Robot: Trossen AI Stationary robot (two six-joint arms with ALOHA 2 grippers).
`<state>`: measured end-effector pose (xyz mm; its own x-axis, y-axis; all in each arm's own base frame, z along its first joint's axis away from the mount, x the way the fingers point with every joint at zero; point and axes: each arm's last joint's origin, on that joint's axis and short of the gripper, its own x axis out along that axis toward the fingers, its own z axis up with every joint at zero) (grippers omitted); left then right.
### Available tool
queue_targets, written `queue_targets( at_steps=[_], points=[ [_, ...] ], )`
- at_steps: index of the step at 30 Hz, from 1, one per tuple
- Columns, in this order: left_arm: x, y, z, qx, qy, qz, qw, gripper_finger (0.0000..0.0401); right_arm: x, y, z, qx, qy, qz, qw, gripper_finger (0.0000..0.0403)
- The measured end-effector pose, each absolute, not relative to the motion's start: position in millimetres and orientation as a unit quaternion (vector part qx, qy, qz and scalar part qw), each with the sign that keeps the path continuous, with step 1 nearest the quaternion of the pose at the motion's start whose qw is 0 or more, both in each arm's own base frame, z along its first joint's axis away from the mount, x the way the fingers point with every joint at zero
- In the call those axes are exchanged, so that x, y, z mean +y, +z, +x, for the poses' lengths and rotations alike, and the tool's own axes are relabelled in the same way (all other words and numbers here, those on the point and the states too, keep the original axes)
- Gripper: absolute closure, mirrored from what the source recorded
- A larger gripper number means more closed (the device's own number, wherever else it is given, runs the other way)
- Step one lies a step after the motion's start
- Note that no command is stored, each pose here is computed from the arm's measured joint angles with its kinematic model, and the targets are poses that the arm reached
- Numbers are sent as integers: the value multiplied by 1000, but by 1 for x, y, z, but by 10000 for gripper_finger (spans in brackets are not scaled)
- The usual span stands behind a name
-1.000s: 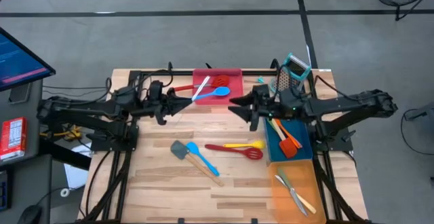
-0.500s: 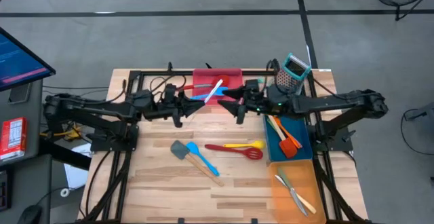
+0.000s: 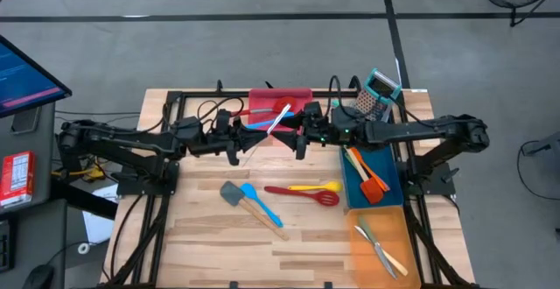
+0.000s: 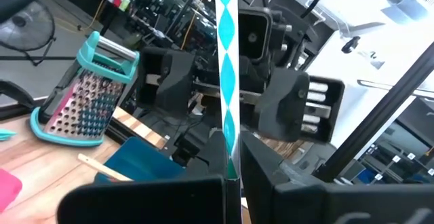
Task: Pick & Place Kitchen Items
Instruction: Put the blue kitchen knife into the orange bin
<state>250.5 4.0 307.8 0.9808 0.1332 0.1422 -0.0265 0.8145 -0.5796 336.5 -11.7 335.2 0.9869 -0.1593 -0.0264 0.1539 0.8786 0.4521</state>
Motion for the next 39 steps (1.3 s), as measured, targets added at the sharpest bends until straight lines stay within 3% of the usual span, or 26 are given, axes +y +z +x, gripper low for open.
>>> queue_targets(
  at_steps=[20, 25, 34, 39],
  points=[
    [8, 303, 254, -73, 45, -300, 950, 398, -29, 341, 337, -33, -47, 242, 969, 140],
    [8, 301, 256, -69, 43, -301, 950, 398, -29, 340, 337, -28, -33, 242, 969, 195],
    [12, 303, 255, -80, 49, -302, 949, 398, -31, 337, 337, 0, 3, 250, 968, 376],
    [12, 303, 255, -79, 46, -303, 949, 398, -31, 337, 337, 0, 3, 248, 969, 374]
  ],
)
